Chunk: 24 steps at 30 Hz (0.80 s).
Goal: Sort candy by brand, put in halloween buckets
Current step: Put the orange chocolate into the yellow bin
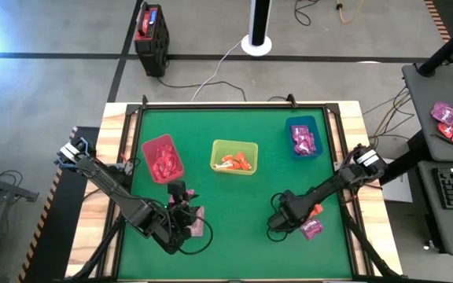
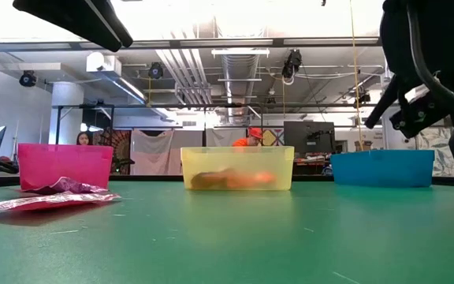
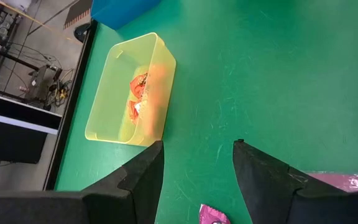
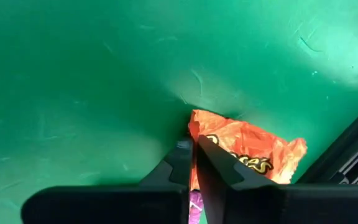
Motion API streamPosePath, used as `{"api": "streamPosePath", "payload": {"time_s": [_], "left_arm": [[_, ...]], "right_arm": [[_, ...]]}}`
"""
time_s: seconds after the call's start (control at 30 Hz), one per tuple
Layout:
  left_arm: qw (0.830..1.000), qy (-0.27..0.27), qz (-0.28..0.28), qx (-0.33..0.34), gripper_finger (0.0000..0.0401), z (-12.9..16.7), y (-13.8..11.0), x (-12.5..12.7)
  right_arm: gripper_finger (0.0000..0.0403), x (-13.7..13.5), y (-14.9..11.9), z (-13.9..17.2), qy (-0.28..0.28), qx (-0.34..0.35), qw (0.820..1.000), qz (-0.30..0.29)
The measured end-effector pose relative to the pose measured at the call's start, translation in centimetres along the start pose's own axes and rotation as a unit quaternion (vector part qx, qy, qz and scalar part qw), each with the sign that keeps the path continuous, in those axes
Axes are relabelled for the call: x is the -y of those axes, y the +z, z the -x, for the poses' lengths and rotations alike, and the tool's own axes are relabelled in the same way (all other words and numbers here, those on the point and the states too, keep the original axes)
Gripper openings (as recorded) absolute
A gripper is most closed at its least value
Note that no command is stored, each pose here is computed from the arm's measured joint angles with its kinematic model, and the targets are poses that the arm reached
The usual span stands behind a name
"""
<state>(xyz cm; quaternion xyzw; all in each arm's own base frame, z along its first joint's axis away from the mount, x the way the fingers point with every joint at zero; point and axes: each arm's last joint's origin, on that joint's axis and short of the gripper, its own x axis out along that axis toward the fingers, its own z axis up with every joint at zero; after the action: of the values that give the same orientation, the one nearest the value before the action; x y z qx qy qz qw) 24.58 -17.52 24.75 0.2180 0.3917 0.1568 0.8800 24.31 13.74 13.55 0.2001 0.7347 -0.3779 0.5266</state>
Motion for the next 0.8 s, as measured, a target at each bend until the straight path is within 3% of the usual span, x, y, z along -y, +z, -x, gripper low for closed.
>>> {"api": "streamPosePath", "payload": {"time_s": [0.27,0.43,0.5,0.6,0.7,0.8], "left_arm": [[1.000,0.000,0.000,0.000,0.0175,0.0,0.0,0.0],[1.000,0.000,0.000,0.000,0.0175,0.0,0.0,0.0],[1.000,0.001,0.000,0.000,0.0175,0.0,0.0,0.0],[1.000,0.001,-0.003,0.000,0.0175,0.0,0.0,0.0],[1.000,0.001,-0.006,0.002,0.0175,0.0,0.1,0.0],[1.000,0.001,-0.006,0.003,0.0175,0.0,0.1,0.0]], "right_arm": [[0.0008,0.6,0.0,3.3,0.051,0.077,0.996,0.004],[0.0008,1.6,0.4,6.8,0.120,0.193,0.974,-0.012],[0.0008,2.0,1.0,8.0,0.152,0.261,0.953,-0.017],[0.0008,2.5,2.2,10.1,0.196,0.373,0.906,-0.033],[0.0008,2.7,3.9,11.8,0.207,0.477,0.853,-0.048],[0.0008,2.8,5.9,13.1,0.196,0.547,0.812,-0.055]]}}
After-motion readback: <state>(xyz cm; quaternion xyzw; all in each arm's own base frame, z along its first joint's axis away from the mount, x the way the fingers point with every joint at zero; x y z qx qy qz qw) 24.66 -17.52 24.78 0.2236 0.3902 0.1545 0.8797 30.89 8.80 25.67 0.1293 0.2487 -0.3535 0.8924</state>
